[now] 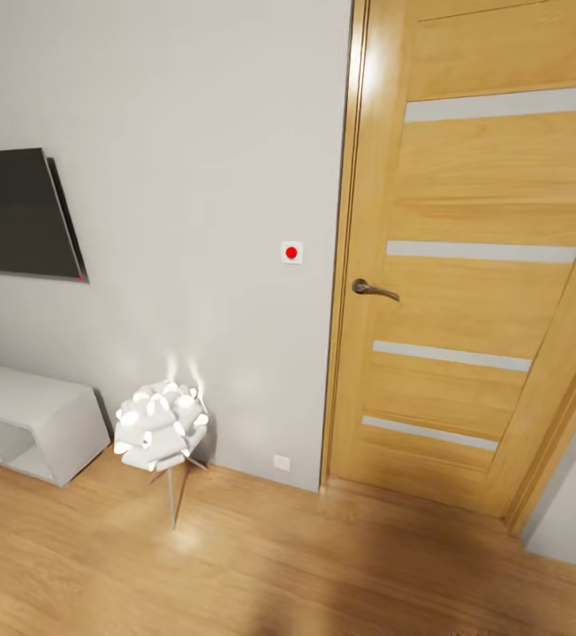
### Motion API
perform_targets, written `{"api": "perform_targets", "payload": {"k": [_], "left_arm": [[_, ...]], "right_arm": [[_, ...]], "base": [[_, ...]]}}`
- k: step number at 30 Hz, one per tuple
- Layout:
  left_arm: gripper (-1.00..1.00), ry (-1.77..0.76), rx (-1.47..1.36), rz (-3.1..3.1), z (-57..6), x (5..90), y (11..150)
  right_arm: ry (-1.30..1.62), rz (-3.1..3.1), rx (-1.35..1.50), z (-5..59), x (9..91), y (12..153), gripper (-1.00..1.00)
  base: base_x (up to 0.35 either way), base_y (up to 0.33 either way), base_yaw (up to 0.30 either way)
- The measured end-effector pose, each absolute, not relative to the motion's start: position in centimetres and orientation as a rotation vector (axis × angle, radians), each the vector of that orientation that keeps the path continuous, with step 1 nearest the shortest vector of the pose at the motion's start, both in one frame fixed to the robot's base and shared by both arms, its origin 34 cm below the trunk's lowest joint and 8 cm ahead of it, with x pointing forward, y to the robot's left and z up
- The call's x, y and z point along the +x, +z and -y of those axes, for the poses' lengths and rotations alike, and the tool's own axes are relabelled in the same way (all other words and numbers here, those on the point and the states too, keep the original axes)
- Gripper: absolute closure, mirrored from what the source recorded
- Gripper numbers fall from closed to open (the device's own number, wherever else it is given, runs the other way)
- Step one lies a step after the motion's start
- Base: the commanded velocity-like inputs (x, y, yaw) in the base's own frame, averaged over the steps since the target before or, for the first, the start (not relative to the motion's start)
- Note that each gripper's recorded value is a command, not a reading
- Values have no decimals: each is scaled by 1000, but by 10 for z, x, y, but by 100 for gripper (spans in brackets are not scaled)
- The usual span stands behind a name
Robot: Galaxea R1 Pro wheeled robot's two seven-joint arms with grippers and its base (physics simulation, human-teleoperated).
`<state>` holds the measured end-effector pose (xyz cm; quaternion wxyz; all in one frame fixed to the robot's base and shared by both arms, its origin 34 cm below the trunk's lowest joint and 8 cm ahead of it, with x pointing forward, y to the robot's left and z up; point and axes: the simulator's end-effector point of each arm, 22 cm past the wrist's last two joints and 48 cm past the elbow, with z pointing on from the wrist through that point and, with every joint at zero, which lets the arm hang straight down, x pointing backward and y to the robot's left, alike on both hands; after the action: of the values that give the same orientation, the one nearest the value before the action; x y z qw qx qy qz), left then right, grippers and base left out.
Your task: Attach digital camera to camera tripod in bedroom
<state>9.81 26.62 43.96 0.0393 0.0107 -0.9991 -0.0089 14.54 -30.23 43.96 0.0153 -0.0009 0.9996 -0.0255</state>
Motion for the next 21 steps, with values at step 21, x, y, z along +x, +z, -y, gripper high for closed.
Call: {"api": "perform_targets", "payload": {"k": [21], "left_arm": [[-100,-96,23,3369,-296,246,453]], "right_arm": [[-85,-3109,-10,303,147,440,-100]], "base": [[0,0,-119]]}}
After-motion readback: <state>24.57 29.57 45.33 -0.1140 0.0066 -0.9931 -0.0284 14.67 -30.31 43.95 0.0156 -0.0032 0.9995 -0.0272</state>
